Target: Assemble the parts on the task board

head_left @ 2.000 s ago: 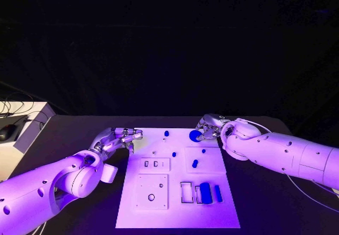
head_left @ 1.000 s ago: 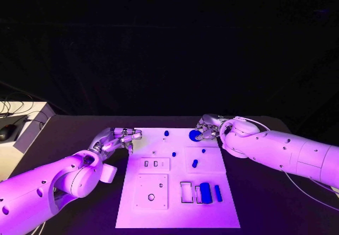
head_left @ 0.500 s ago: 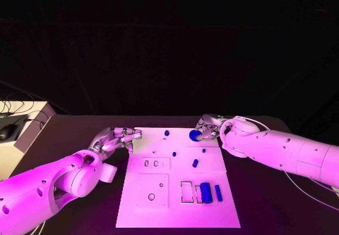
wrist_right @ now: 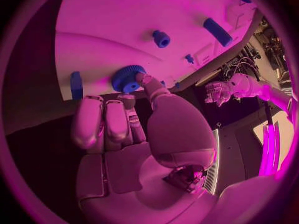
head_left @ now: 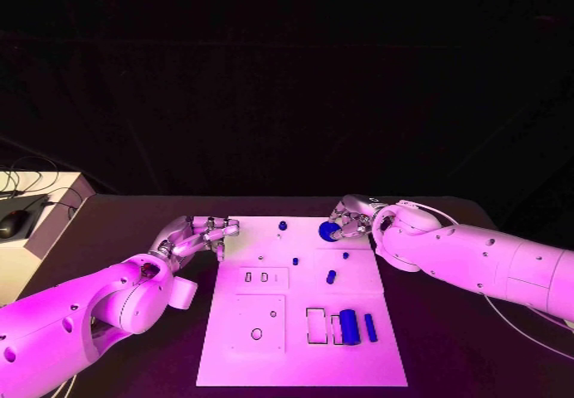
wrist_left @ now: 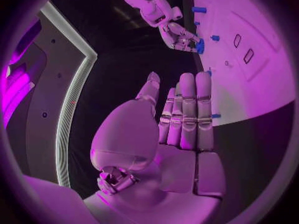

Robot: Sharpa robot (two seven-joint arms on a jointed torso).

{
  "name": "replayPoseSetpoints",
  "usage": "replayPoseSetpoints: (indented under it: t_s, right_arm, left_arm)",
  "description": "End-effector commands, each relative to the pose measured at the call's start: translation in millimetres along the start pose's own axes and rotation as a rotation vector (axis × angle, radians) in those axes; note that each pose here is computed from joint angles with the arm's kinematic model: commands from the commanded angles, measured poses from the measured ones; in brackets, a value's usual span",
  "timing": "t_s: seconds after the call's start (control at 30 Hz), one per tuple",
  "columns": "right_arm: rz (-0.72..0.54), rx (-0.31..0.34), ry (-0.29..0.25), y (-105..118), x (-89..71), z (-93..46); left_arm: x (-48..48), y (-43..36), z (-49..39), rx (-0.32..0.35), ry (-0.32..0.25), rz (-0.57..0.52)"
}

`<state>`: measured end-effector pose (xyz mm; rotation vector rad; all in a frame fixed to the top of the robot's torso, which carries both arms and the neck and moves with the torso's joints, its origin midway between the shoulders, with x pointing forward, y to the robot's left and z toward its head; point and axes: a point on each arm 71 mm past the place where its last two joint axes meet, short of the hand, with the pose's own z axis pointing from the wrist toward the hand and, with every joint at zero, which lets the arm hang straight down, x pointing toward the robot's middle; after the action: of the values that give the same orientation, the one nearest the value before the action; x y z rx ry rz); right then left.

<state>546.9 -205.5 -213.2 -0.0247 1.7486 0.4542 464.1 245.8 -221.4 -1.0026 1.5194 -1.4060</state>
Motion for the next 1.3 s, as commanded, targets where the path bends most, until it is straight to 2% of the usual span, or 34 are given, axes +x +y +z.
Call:
replayPoseSetpoints:
  t_s: [0.03, 0.3, 0.67, 0.97, 1.3]
  right_arm:
    - [-0.011, -0.024, -0.064, 4, -3.7, -2.3]
    - [-0.022, -0.079, -0.123, 21, -8.4, -10.1]
    - [-0.095, -0.199, -0.188, 73, -4.0, -16.5]
    - [-0.149, -0.214, -0.247, 97, 7.5, -9.5]
    - [-0.158, -0.23, -0.254, 115, 20.7, -2.4]
  left_arm:
    - [0.7, -0.4, 0.3, 0.007, 0.005, -0.001]
    - [0.0, 0.1, 0.6, 0.006, 0.003, -0.001]
    - [0.5, 0.2, 0.9, 0.008, 0.004, -0.001]
    - [1.1, -0.4, 0.5, 0.009, 0.005, -0.002]
    - [1.1, -1.2, -0.3, 0.011, 0.004, -0.001]
